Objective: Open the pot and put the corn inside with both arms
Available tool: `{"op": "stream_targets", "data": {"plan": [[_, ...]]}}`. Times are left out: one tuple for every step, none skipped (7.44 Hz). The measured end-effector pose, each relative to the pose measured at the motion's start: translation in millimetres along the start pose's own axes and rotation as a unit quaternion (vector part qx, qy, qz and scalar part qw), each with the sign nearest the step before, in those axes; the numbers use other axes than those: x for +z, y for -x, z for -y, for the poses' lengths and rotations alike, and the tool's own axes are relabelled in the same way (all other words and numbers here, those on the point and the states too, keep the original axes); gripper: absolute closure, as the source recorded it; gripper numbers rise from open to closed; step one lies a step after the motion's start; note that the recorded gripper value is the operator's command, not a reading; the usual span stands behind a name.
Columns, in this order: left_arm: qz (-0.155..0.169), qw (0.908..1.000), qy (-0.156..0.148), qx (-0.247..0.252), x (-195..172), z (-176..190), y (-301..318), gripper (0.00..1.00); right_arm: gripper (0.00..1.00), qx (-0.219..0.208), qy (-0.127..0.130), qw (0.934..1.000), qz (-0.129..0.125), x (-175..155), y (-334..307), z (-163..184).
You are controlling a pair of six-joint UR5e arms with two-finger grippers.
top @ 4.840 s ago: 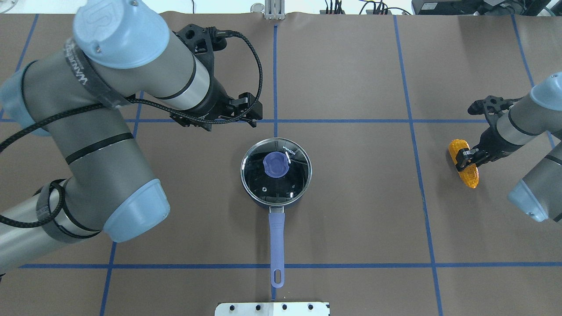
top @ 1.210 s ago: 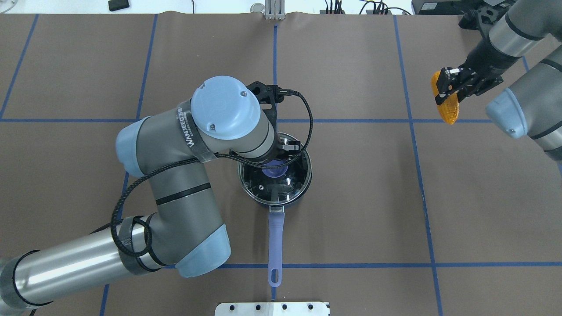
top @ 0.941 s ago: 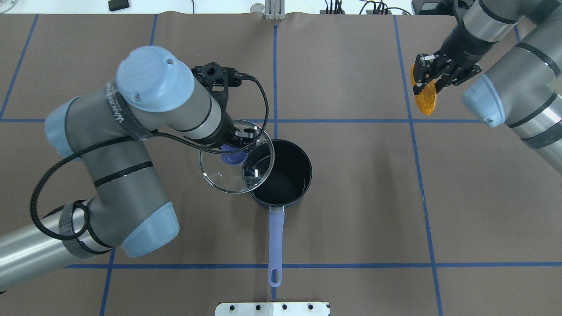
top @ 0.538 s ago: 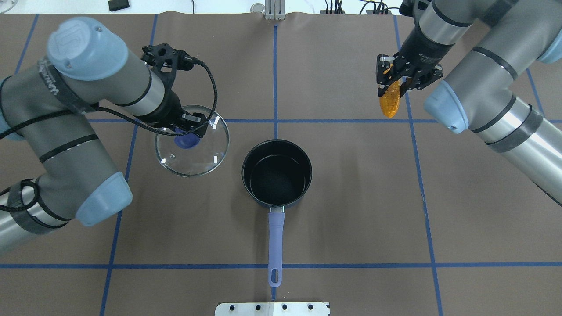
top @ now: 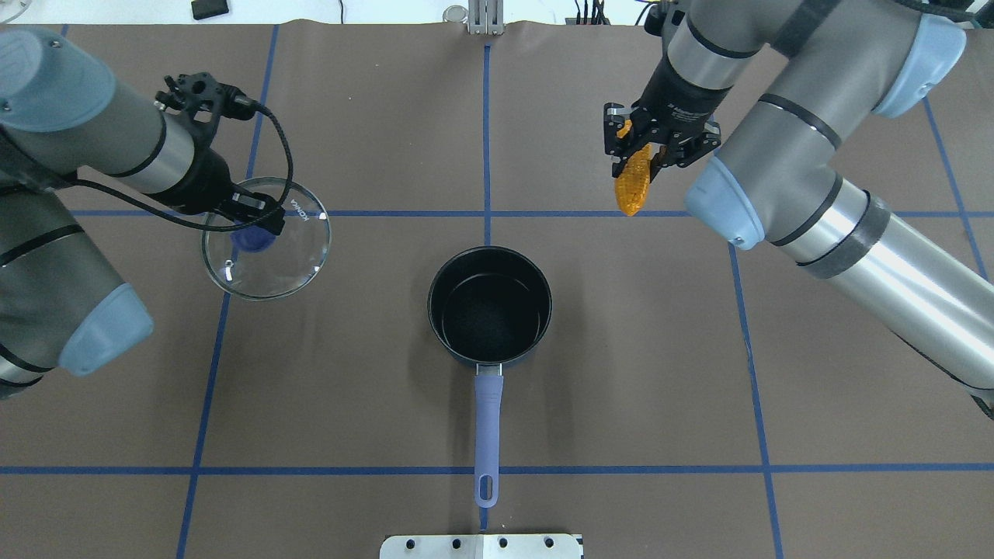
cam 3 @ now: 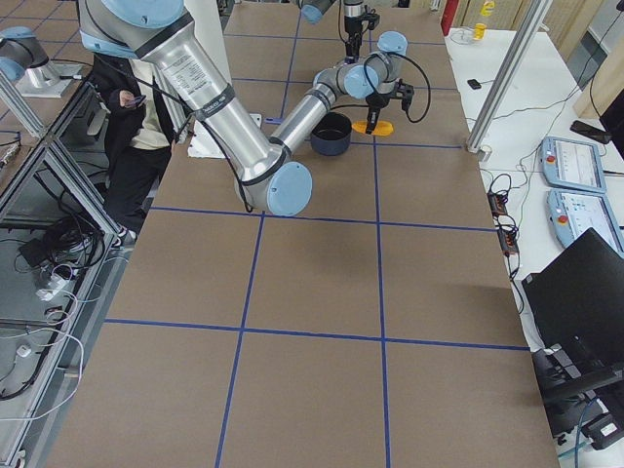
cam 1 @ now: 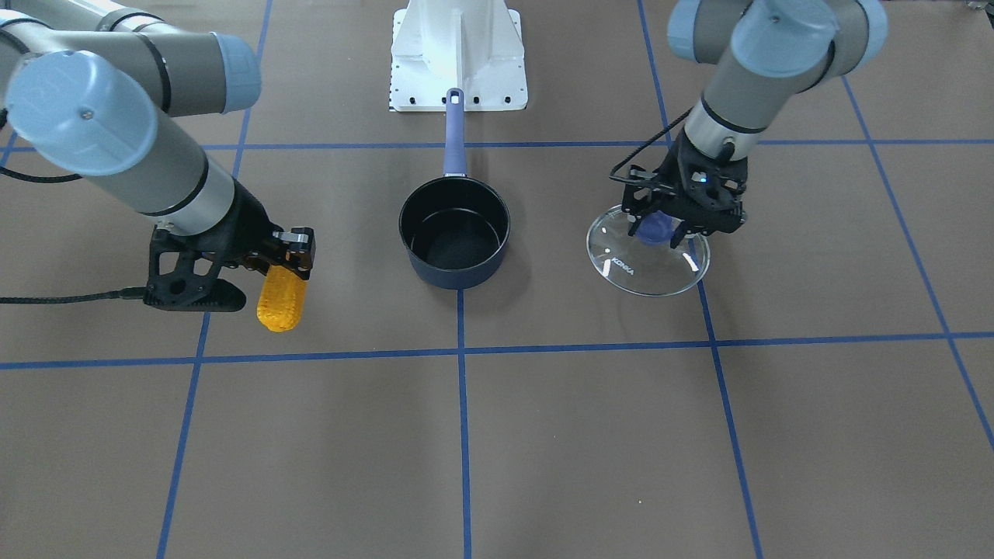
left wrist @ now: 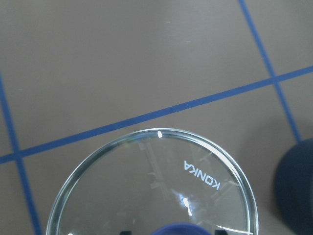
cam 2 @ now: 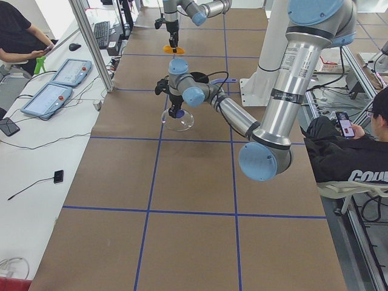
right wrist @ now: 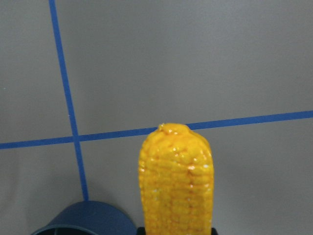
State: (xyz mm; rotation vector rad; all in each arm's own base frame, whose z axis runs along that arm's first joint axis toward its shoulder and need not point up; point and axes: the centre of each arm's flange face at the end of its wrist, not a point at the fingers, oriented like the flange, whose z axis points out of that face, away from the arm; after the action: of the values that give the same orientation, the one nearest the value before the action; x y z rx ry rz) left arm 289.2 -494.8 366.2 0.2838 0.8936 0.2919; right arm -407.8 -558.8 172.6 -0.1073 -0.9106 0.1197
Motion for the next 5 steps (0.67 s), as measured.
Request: {"op": "stream_targets", "data": {"plan": [[-0.002,1.0,0.006,0.006,2.9,-15.4,34.8,0.46,0.64,0.006,-0.003,1.0,0.002,3.2,26.3,-13.4],[-0.004,0.9999,0.009,0.01,7.2,-31.7,65.0,0.46,0.64,0.009,-0.006,0.9999,0.002,8.6,51.3,-27.0],[-0.007,0.9999,0.011,0.012,12.5,-47.9,86.6,0.46,0.64,0.01,-0.009,0.9999,0.0,16.3,70.7,-38.7],[-0.01,0.9998,0.012,0.013,16.8,-61.7,100.7,0.46,0.64,0.01,-0.01,0.9999,-0.004,24.8,83.2,-49.0],[-0.012,0.9998,0.012,0.013,21.3,-71.9,111.2,0.46,0.64,0.009,-0.012,0.9999,-0.008,35.1,91.5,-59.6]]}}
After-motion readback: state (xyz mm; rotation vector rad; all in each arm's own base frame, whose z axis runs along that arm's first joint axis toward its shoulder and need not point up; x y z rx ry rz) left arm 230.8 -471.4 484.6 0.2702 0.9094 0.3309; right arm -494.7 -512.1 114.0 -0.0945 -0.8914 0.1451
